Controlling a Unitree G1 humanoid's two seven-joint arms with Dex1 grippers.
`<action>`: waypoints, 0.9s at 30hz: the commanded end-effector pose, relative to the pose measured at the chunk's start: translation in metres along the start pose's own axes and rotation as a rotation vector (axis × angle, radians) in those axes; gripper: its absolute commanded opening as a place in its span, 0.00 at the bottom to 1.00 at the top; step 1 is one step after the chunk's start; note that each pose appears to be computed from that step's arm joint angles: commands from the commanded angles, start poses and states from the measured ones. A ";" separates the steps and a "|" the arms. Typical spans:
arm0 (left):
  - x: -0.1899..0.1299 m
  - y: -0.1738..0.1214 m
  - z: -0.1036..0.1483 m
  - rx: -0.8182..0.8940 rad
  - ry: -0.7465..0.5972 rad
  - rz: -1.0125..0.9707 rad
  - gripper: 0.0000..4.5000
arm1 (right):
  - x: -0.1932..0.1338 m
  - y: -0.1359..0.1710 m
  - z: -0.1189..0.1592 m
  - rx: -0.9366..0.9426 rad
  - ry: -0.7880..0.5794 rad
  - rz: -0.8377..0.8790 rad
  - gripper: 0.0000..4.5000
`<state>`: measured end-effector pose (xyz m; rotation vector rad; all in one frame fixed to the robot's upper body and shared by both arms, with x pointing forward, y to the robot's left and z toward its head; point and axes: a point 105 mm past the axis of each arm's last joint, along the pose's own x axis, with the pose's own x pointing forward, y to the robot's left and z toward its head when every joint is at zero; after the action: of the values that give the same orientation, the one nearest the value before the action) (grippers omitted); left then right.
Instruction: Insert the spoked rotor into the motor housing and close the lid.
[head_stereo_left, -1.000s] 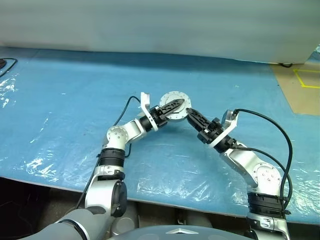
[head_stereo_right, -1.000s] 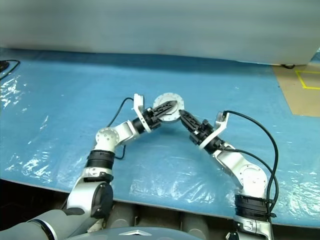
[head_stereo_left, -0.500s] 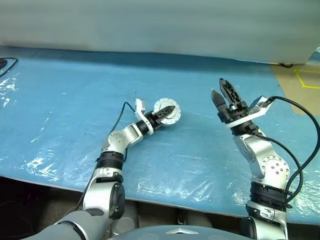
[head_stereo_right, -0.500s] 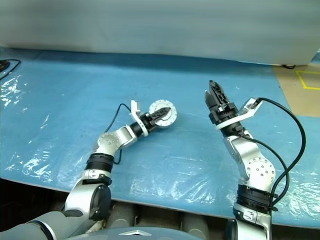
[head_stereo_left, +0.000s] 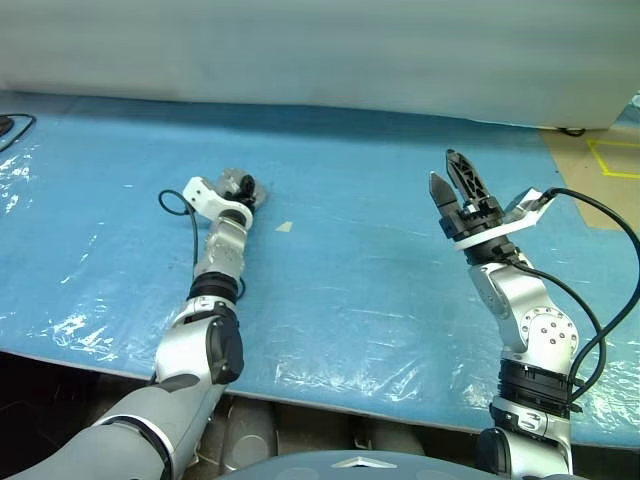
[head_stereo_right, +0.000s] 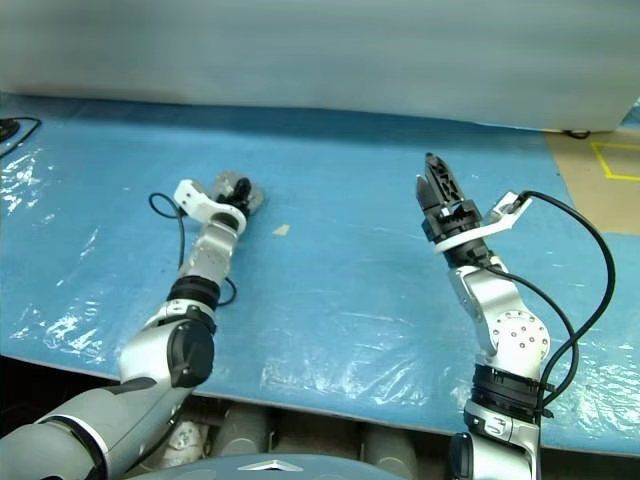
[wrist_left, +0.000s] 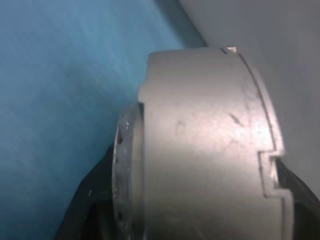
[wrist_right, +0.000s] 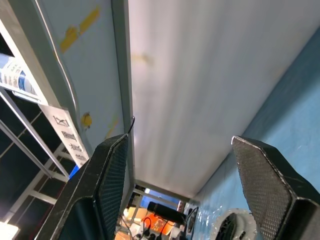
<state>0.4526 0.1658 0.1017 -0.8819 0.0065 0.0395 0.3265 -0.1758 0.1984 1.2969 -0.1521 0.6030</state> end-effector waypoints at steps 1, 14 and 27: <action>-0.003 -0.008 0.020 -0.011 -0.109 -0.102 0.61 | 0.002 0.010 0.001 -0.017 -0.004 0.045 0.77; -0.007 0.021 0.017 -0.047 -0.099 -0.011 0.61 | 0.003 0.010 0.000 -0.033 0.005 0.047 0.77; -0.014 0.053 0.055 0.191 -0.235 0.189 0.99 | 0.005 0.003 -0.008 -0.103 0.045 0.015 0.78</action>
<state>0.4395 0.2258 0.0918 -0.7366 -0.0942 0.2653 0.3290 -0.1685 0.1916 1.2134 -0.1271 0.5950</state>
